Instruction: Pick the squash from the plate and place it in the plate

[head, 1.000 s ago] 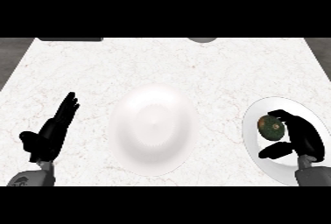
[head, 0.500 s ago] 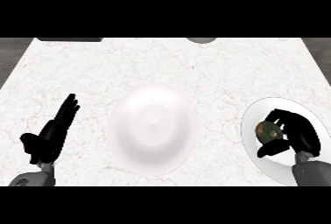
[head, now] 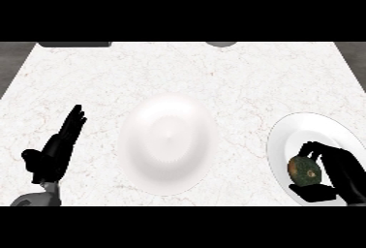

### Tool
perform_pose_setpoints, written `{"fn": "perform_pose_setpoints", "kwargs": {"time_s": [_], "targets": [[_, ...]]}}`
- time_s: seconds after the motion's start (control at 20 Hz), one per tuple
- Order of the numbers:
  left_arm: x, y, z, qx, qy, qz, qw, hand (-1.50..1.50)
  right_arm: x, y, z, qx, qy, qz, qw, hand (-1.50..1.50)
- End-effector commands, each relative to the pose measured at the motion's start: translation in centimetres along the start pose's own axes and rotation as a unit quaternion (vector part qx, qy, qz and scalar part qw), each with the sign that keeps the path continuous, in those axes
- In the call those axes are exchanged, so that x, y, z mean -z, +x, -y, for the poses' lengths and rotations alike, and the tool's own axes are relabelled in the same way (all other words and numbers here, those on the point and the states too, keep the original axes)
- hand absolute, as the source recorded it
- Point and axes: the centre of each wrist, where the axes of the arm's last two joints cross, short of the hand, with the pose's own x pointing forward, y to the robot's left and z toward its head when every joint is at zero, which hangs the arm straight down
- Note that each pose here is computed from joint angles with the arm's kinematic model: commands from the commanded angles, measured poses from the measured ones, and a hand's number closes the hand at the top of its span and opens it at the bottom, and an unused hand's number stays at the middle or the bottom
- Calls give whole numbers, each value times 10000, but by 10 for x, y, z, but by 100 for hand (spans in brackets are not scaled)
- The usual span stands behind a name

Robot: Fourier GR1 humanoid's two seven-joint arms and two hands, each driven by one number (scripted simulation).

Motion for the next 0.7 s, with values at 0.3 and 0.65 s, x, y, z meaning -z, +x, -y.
{"fn": "perform_pose_setpoints", "kwargs": {"time_s": [0.3,0.65], "targets": [[-2,6,-7,-25,-70,15,10000,0,-63,41,71,119,-722,1008,9922,150],[1,2,7,-83,-21,-55,9999,0,-81,78,96,460,-1804,1299,9739,150]]}}
